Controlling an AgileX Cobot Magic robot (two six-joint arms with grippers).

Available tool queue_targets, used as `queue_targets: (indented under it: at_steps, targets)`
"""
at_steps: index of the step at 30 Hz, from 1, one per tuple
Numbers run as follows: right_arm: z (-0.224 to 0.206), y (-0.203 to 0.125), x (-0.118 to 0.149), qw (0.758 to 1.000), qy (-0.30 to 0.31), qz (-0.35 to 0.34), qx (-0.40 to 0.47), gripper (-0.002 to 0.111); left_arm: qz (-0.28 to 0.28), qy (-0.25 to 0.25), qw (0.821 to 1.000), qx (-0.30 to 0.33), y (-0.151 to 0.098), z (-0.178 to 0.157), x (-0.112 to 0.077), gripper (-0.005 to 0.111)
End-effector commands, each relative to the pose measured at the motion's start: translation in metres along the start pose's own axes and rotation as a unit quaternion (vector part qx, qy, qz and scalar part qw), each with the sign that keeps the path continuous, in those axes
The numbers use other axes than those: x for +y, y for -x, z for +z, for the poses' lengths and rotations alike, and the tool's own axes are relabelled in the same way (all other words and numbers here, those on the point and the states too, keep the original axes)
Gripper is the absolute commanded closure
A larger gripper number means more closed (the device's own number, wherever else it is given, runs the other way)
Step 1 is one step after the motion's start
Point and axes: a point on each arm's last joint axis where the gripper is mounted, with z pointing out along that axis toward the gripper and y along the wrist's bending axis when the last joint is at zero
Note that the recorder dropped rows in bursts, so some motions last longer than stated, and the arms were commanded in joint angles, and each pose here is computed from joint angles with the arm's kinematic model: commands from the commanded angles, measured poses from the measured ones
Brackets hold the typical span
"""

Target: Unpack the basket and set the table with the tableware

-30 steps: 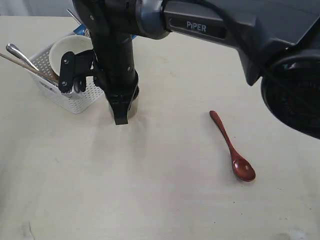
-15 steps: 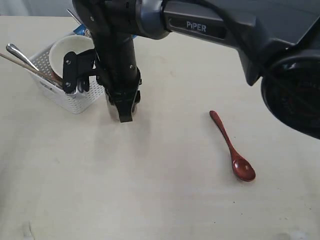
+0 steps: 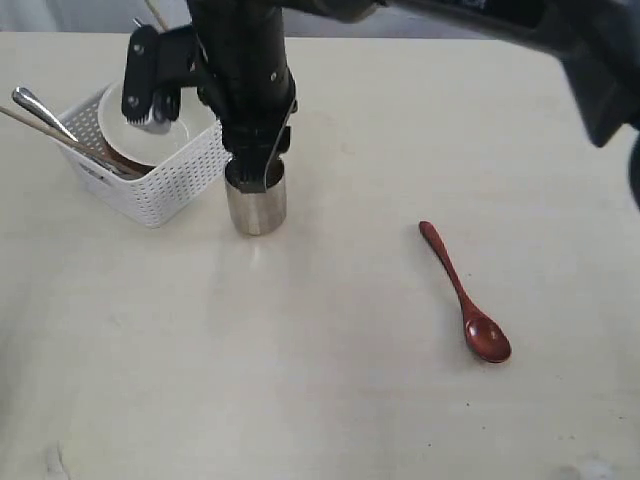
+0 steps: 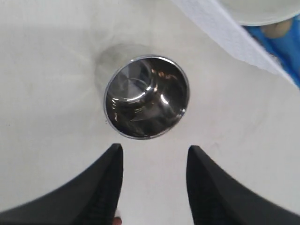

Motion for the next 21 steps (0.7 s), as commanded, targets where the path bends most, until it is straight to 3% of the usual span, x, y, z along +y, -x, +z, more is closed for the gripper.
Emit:
queue_targets:
  at_steps: [1, 7, 12, 16, 21]
  targets:
    - [-0.054, -0.013, -0.007, 0.997, -0.041, 0.043, -0.043, 0.066, 0.000, -0.003, 1.000, -0.002, 0.000, 0.000, 0.000, 0.107]
    - [-0.113, -0.065, -0.020, 0.981, -0.075, 0.154, -0.085, 0.066, 0.000, -0.003, 1.000, -0.002, 0.000, 0.000, 0.000, 0.107]
    - [-0.126, -0.132, -0.025, 0.956, -0.024, 0.266, -0.117, 0.066, 0.000, -0.003, 1.000, -0.002, 0.000, 0.000, 0.000, 0.107]
    - [-0.118, -0.174, -0.037, 0.909, -0.054, 0.363, -0.199, 0.066, 0.000, -0.003, 1.000, -0.002, 0.000, 0.000, 0.000, 0.107]
    - [-0.099, -0.212, -0.052, 0.823, -0.105, 0.480, -0.285, 0.066, 0.000, -0.003, 1.000, -0.002, 0.000, 0.000, 0.000, 0.107]
